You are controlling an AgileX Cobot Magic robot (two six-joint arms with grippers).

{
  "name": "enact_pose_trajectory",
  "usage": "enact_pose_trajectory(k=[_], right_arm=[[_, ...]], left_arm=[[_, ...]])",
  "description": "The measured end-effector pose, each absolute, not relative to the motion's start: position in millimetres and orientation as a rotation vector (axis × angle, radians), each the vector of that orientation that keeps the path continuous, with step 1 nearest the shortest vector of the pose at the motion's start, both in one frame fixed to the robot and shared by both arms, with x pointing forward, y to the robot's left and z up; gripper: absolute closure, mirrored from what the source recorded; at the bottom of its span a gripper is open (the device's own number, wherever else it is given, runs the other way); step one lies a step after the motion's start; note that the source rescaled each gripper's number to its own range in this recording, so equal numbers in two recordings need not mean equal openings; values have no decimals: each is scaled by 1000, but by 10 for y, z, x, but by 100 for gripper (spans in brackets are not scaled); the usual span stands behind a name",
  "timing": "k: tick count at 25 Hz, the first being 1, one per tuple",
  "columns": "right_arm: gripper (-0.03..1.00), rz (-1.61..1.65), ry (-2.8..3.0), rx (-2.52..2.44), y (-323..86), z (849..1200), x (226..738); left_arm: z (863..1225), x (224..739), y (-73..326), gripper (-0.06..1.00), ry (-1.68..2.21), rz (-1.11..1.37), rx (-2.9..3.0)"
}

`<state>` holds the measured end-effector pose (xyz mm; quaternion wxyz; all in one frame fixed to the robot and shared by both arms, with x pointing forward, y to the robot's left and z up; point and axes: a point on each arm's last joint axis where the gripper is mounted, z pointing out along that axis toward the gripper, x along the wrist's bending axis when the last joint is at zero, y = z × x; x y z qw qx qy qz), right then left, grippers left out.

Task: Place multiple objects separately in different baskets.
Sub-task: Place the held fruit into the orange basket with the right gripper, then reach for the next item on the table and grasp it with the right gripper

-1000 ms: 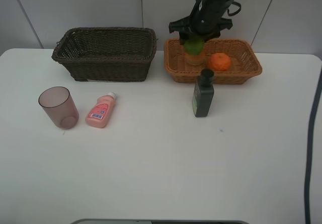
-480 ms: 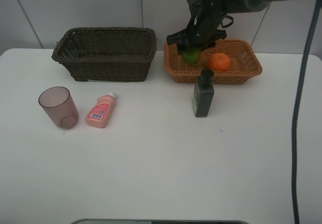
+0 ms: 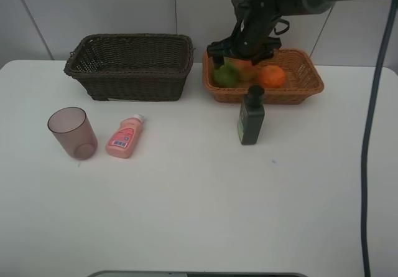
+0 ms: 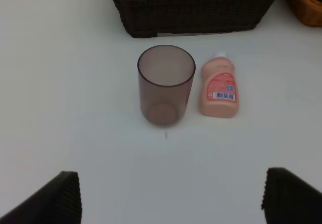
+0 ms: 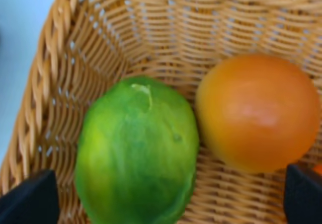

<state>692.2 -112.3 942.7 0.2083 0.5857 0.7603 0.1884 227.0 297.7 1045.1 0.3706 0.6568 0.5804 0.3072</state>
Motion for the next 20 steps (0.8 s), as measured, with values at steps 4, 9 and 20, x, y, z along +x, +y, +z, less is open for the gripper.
enact_pose_trajectory(k=[4, 9, 20], right_arm=[[-3, 457, 2122, 1633, -1140, 9636, 6819], [-3, 394, 2127, 1665, -1159, 9916, 6662], [-3, 220, 2229, 1725, -991, 10207, 6242]], left_arm=[[10451, 2270, 2977, 2, 1489, 788, 1685], [10451, 2270, 2977, 2, 1489, 788, 1685], [10452, 2270, 2977, 2, 1488, 787, 1684]])
